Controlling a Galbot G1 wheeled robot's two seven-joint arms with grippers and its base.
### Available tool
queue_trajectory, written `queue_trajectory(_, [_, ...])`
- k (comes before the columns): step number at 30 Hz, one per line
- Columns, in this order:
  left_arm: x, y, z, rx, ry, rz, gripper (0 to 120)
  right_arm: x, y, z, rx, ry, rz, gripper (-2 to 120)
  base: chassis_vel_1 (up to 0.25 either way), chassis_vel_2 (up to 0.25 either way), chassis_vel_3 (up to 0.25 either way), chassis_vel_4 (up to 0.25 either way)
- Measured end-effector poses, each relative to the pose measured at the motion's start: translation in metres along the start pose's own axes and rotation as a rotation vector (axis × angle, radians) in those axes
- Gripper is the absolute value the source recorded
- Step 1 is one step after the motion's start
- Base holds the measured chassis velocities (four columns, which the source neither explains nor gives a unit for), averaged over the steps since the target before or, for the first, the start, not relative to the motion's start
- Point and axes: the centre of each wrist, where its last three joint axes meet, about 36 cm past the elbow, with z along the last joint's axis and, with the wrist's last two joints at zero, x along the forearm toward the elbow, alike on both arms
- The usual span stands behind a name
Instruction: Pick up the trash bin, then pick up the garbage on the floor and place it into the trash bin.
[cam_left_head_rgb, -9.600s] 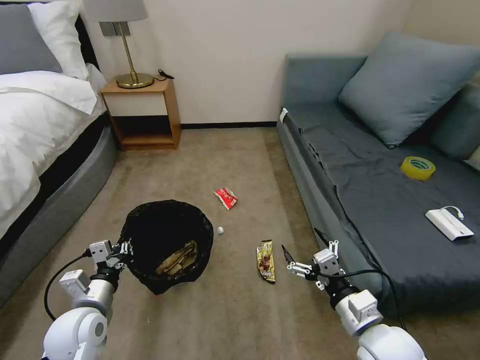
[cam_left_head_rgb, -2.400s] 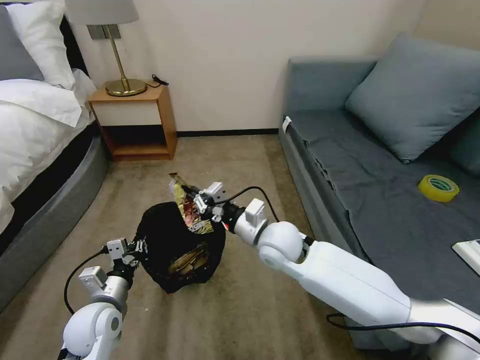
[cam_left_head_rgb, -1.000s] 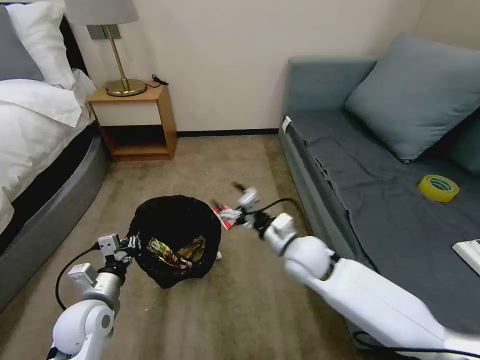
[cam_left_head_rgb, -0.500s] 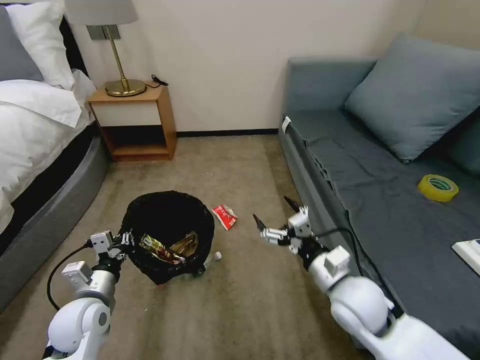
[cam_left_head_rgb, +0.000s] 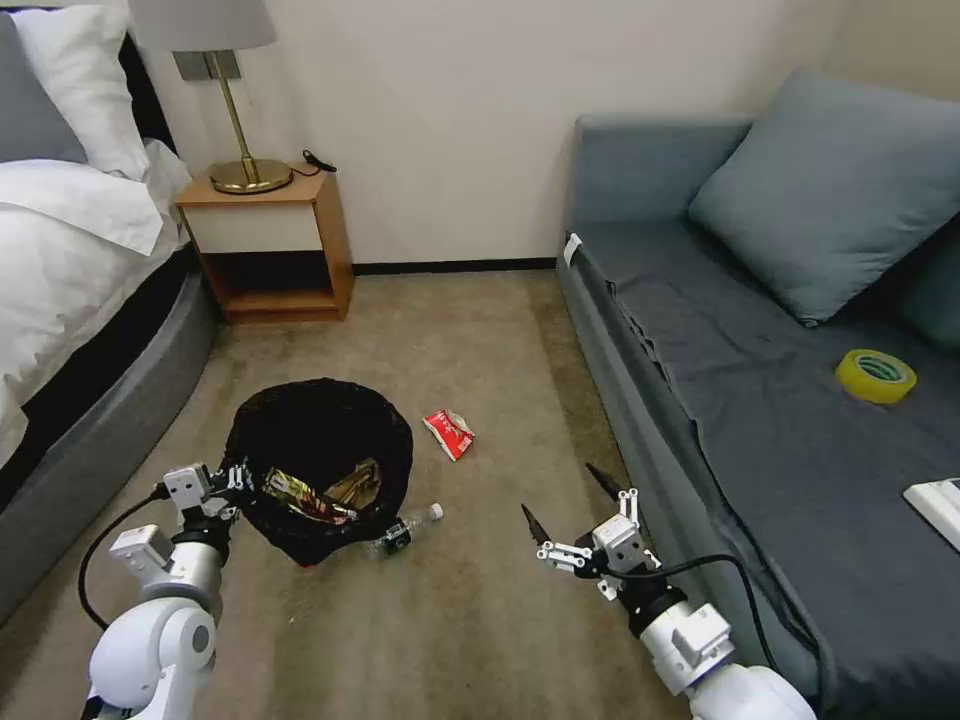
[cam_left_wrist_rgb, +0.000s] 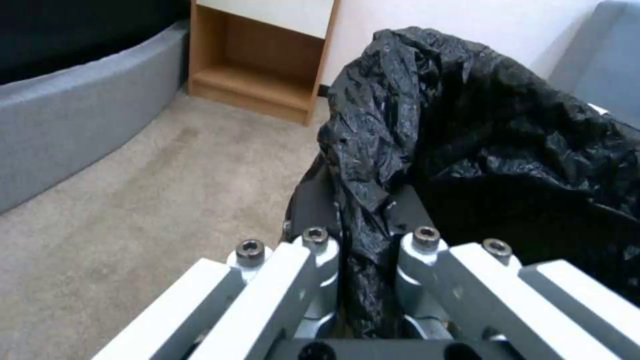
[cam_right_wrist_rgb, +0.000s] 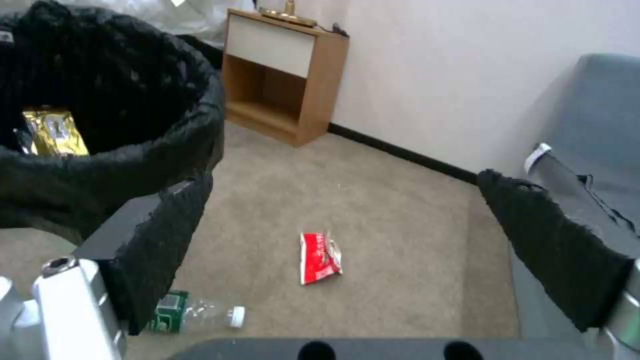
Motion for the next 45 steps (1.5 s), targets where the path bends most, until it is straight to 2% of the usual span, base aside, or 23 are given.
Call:
queue_trajectory(14, [-0.001,0.010,0.002,-0.004,0.006,-0.020,6,-0.002,-0.001,-0.004,0.000,0.008,-0.014,100,0.000,0.000,0.000,0.000])
queue_trajectory(31, [-0.002,0.010,-0.010,0.001,-0.027,-0.005,6,-0.004,-0.004,-0.002,-0.009,0.001,-0.024,100,-0.003,0.004,0.003,-0.002])
queue_trajectory(45, [-0.001,0.013,-0.010,0.007,-0.034,-0.015,6,-0.004,0.000,-0.002,-0.035,0.000,-0.042,100,-0.126,0.138,0.151,-0.137])
